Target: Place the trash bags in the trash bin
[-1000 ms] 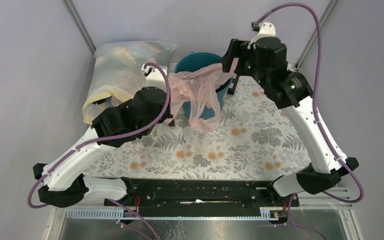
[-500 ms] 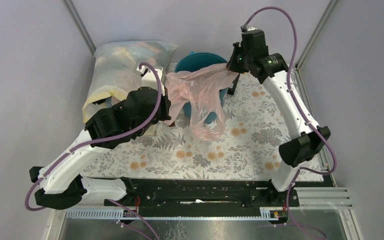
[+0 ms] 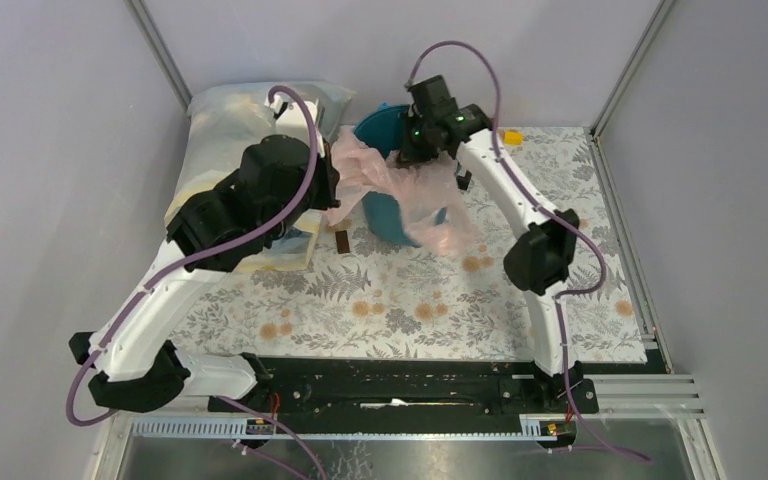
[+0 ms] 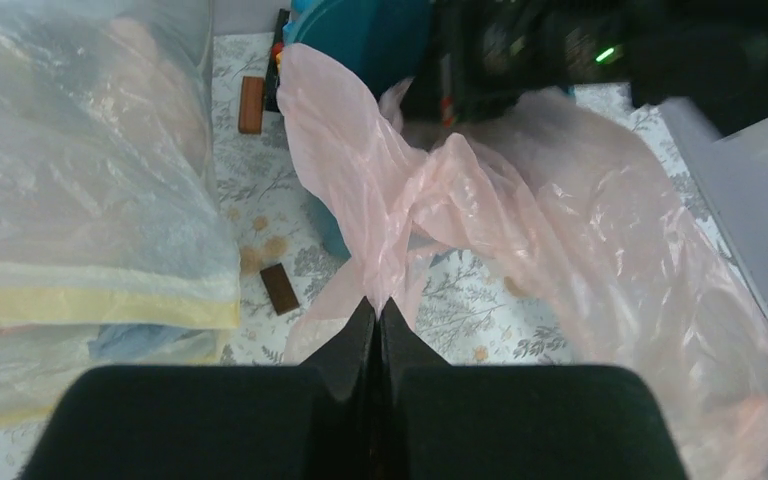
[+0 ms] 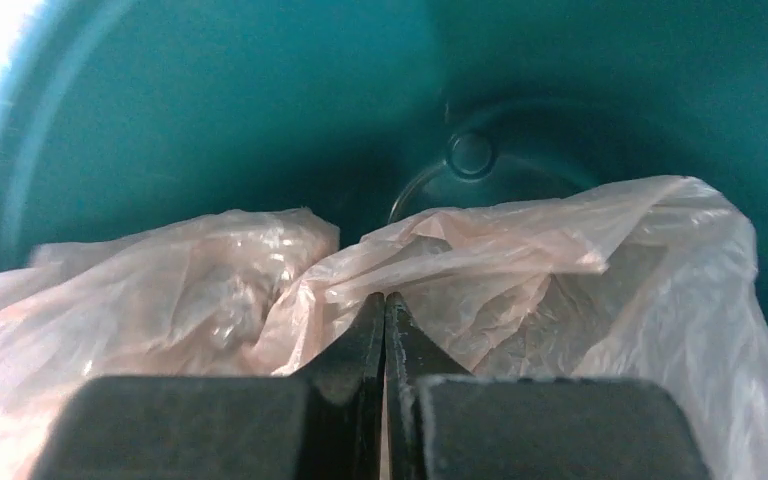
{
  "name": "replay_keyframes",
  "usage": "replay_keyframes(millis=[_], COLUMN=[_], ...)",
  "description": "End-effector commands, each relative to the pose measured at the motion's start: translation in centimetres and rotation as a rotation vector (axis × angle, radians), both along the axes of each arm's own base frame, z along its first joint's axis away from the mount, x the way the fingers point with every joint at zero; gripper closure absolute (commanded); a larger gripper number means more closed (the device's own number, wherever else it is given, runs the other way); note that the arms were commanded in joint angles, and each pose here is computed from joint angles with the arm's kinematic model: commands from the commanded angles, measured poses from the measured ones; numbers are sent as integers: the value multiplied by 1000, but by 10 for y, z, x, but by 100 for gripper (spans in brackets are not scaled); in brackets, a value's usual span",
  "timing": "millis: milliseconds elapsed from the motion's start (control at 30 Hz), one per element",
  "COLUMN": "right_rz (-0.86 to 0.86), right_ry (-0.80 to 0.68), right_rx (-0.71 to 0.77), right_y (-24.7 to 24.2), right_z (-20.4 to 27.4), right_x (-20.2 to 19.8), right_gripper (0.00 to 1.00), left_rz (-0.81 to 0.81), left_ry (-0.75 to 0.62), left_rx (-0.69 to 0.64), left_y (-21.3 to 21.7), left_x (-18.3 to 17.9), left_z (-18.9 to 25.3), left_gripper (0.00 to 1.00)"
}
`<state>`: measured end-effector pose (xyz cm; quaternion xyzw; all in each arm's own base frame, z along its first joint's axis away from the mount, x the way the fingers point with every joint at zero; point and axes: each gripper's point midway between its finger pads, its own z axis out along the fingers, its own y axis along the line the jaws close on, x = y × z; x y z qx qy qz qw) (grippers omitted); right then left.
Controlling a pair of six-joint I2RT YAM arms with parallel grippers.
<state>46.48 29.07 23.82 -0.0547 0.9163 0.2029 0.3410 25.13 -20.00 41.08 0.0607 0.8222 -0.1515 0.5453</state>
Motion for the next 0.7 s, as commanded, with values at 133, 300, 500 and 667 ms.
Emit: replay_keyframes(millis=[133, 300, 500, 667], right_rz=[1, -8, 42, 161], right_ry=[33, -135, -315, -390], right_rx=[-207, -153, -71, -4], right_y=[-9, -17, -26, -29], right_z=[-55, 18, 108, 154], right_x=[16, 23, -4, -46], right_gripper=[100, 92, 65, 45], left_rz=[-123, -116, -119, -113], left_ry=[-6, 32, 35, 31], left_rx=[-71, -85, -133, -143], left_y=[-31, -31, -28, -24], left_x=[43, 74, 90, 93], left_z=[15, 6, 9, 14], left_gripper=[100, 100, 100, 100])
